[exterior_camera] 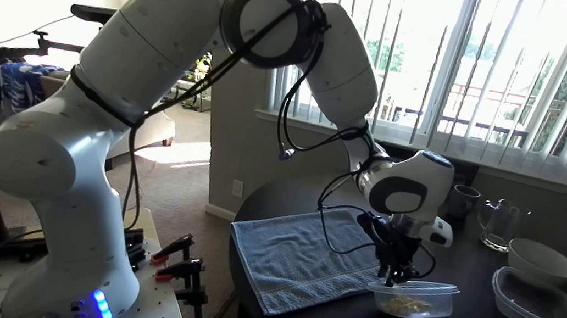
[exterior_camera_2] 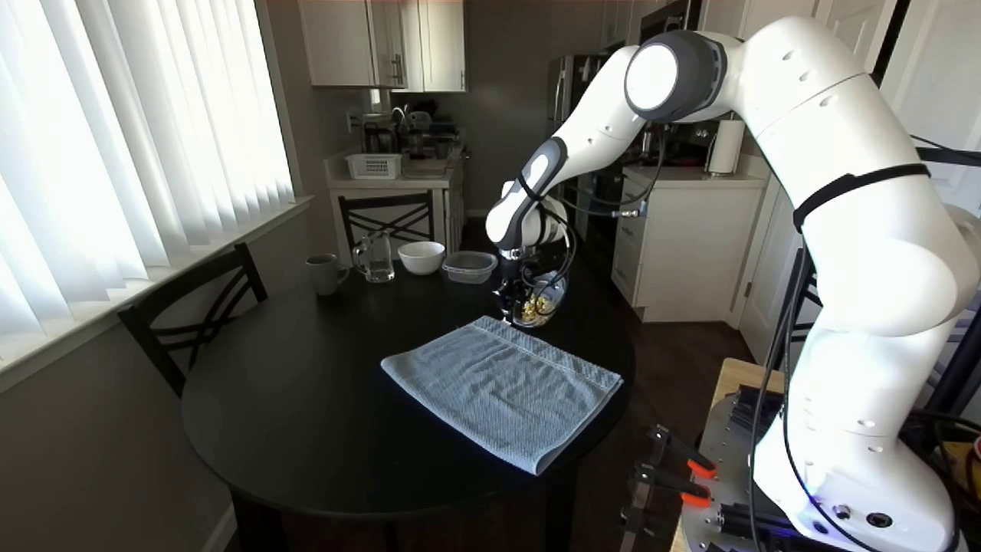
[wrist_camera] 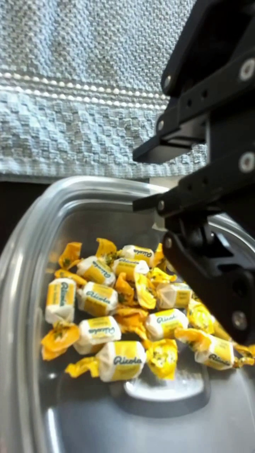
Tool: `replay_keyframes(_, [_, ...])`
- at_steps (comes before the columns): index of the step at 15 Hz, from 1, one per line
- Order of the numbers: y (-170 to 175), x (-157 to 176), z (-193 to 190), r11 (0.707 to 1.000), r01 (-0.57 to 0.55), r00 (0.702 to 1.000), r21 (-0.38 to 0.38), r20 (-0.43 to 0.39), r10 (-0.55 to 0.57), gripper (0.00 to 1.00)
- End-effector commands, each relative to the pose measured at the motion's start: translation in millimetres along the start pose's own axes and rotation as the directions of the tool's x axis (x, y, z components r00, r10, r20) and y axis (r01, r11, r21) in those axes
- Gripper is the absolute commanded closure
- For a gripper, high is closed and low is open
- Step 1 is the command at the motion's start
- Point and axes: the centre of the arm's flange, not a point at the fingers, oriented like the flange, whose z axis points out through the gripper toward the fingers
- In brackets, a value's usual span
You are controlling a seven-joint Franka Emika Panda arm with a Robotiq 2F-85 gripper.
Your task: Pour the contents of the bowl on the table
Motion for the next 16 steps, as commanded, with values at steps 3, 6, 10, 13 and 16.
replay_keyframes(3, [-11.4, -2.1, -1.6, 1.0, -0.016, 1.0, 0.002, -0.005, 0.016, 1.0])
replay_keyframes(6, [-15.4, -4.0, -1.3, 1.0, -0.027, 1.0, 0.001, 0.001, 0.027, 0.74])
replay_keyframes(10, [-19.1, -8.8, -2.6, 0.999, -0.052, 0.999, -0.004, -0.004, 0.052, 0.53])
replay_keyframes(13, [-15.3, -13.9, -4.8, 0.997, -0.078, 0.997, -0.014, -0.003, 0.078, 0.34])
replay_keyframes(16, [-6.9, -17.8, -9.7, 0.994, -0.103, 0.995, -0.031, -0.003, 0.103, 0.16])
